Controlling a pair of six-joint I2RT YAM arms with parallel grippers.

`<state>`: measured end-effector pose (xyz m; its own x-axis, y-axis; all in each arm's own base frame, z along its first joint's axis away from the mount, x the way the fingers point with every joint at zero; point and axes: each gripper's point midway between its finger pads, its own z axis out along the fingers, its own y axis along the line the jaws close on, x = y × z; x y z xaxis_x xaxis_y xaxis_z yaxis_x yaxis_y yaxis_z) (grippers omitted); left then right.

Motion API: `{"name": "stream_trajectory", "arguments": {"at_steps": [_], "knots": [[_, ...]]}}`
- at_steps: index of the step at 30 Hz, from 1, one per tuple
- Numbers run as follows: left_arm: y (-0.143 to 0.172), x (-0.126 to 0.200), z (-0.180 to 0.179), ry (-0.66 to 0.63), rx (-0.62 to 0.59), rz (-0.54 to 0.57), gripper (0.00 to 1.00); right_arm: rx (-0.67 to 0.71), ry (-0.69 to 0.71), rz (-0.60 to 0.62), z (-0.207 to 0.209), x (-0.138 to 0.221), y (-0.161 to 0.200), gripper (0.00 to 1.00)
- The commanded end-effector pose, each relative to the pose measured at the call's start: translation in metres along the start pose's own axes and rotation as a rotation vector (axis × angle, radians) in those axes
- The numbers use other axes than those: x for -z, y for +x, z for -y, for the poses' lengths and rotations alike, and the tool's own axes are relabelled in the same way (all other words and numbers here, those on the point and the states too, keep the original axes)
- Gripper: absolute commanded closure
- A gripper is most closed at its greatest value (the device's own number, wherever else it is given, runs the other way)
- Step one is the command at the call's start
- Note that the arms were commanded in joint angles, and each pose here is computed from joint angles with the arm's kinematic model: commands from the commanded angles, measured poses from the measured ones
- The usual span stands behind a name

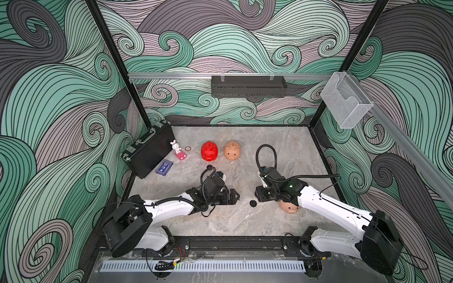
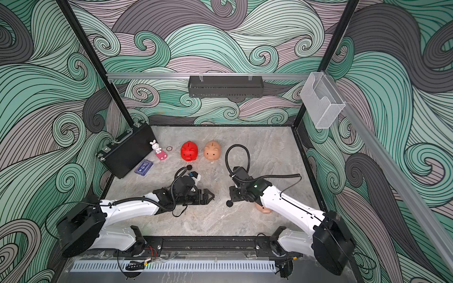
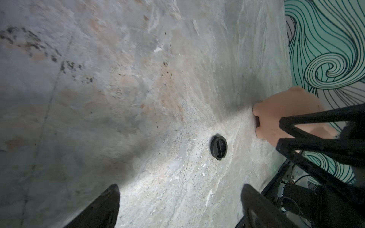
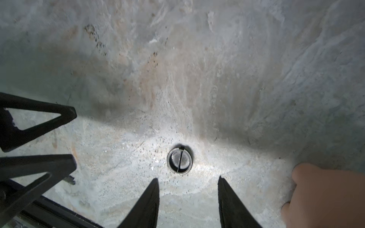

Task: Open piggy banks
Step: Pick up the lid from the center of the board.

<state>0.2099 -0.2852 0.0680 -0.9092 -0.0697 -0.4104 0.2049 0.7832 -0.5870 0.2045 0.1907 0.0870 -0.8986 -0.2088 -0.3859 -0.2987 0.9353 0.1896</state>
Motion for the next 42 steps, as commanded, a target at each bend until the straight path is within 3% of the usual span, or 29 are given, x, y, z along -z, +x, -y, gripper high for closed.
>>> {"name": "stream_trajectory", "arguments": {"at_steps": [1,6,14,21,42], "knots": [[0.002,-0.005,0.007,0.015,0.014,0.036,0.07,0.029,0.013,-0.098,-0.001,-0.002,0.026,0.56],[0.018,-0.014,0.017,0.046,0.007,0.017,0.07,0.064,-0.016,-0.149,-0.011,-0.010,0.032,0.71],[0.034,-0.022,0.008,0.040,0.056,0.012,0.08,0.089,-0.027,-0.218,-0.020,-0.027,0.036,0.79],[0.035,-0.019,-0.004,-0.017,0.061,0.018,0.08,0.109,-0.011,-0.241,-0.025,-0.036,0.032,0.82],[0.028,-0.012,-0.001,-0.014,0.053,0.048,0.08,0.120,0.086,-0.284,-0.014,-0.065,0.031,0.86]]}}
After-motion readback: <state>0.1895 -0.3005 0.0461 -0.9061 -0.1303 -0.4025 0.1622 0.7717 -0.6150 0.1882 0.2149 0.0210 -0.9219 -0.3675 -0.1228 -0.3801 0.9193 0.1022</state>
